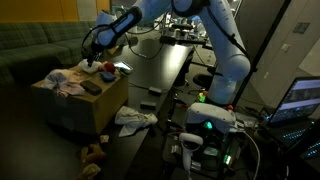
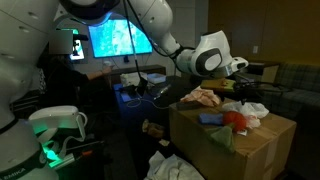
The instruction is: Pick up all the objects that are on the box and put them on the table, then pick up the objects that are on the table and put them on the box
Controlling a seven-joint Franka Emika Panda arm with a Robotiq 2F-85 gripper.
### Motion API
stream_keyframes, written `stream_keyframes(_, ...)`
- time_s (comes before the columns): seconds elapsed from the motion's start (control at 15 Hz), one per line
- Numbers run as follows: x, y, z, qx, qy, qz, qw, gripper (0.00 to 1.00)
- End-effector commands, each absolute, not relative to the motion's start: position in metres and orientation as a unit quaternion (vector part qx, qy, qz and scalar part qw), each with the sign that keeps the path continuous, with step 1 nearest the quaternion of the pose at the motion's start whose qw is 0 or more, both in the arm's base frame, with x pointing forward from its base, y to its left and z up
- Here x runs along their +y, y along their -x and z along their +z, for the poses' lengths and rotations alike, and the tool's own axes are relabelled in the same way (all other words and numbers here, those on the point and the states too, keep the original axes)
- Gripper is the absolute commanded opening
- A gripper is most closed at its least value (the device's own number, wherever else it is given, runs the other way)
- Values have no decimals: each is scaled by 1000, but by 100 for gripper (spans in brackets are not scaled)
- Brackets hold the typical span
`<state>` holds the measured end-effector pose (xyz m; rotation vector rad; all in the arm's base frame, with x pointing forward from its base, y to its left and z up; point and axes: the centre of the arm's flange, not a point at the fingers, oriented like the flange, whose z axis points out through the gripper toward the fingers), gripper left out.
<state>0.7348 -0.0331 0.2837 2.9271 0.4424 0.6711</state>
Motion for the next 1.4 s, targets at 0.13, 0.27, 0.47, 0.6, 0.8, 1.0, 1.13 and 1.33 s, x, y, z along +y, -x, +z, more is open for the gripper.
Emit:
stream_keyframes(0.13,-62,-774,263,161,-961,215,70,100)
stream_keyframes(0.27,-71,-778,255,161,-962,209,73,100)
stream_keyframes(0.47,-80,-784,242,163,-963,198,76,100)
stream_keyframes(0.6,-83,-786,236,166,-964,191,78,100)
stream_keyframes(0.8,-86,-789,230,173,-965,178,80,95)
stream_keyframes(1.0,-88,-790,229,179,-967,167,78,70)
stream_keyframes(1.13,-89,-789,230,183,-967,161,75,56)
stream_keyframes(1.33,-92,-786,238,190,-966,160,74,31)
